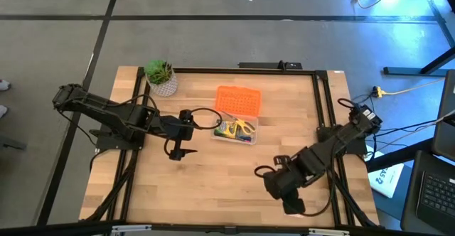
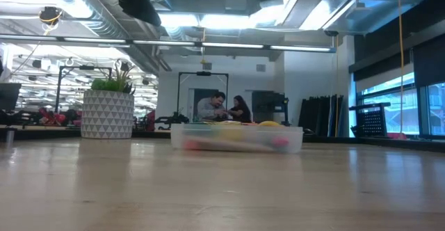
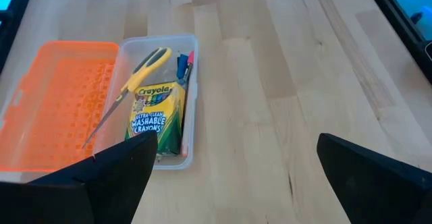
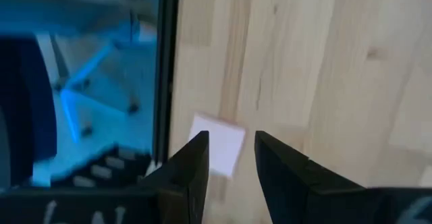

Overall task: Pack school essentials
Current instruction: Put the pink sticky note into the orange supply box

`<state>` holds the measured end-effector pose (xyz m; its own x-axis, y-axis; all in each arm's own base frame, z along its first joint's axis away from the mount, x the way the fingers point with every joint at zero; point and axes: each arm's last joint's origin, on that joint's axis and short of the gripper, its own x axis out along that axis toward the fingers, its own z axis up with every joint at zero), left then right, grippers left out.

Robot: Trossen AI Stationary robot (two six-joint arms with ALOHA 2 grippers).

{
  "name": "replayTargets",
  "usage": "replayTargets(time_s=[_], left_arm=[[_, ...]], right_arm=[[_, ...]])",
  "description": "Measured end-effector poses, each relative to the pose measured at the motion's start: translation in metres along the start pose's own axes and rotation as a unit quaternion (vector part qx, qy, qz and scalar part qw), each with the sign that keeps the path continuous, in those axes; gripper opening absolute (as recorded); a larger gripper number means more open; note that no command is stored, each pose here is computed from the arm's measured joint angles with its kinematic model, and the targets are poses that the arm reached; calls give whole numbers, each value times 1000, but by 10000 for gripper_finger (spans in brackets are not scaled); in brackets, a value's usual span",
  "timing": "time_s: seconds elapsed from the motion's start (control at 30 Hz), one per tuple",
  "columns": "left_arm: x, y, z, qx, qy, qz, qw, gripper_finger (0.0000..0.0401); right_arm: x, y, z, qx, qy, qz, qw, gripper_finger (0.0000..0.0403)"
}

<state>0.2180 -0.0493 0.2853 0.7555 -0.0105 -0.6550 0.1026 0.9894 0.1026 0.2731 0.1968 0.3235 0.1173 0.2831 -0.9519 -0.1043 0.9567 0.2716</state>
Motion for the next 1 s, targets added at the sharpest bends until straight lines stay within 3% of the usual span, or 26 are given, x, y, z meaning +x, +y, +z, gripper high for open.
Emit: replayTargets(time_s=[0.17, 0.3, 0.57, 0.73, 1.0], left_arm=[[0, 0, 0, 0, 0, 0, 1000, 400], [0, 0, 0, 0, 0, 0, 1000, 400], [0, 0, 0, -1, 0, 0, 1000, 400], [0, 0, 0, -1, 0, 0, 1000, 400], [0, 0, 0, -1, 0, 0, 1000, 400]], right_arm=[[1, 15, 4, 29, -62, 7, 998, 121], [2, 21, -3, 68, -49, 10, 996, 121], [3, 22, -11, 22, -42, -35, 998, 133], [5, 32, -21, 8, -55, -72, 996, 194], [7, 42, -31, 20, -64, -85, 994, 338]])
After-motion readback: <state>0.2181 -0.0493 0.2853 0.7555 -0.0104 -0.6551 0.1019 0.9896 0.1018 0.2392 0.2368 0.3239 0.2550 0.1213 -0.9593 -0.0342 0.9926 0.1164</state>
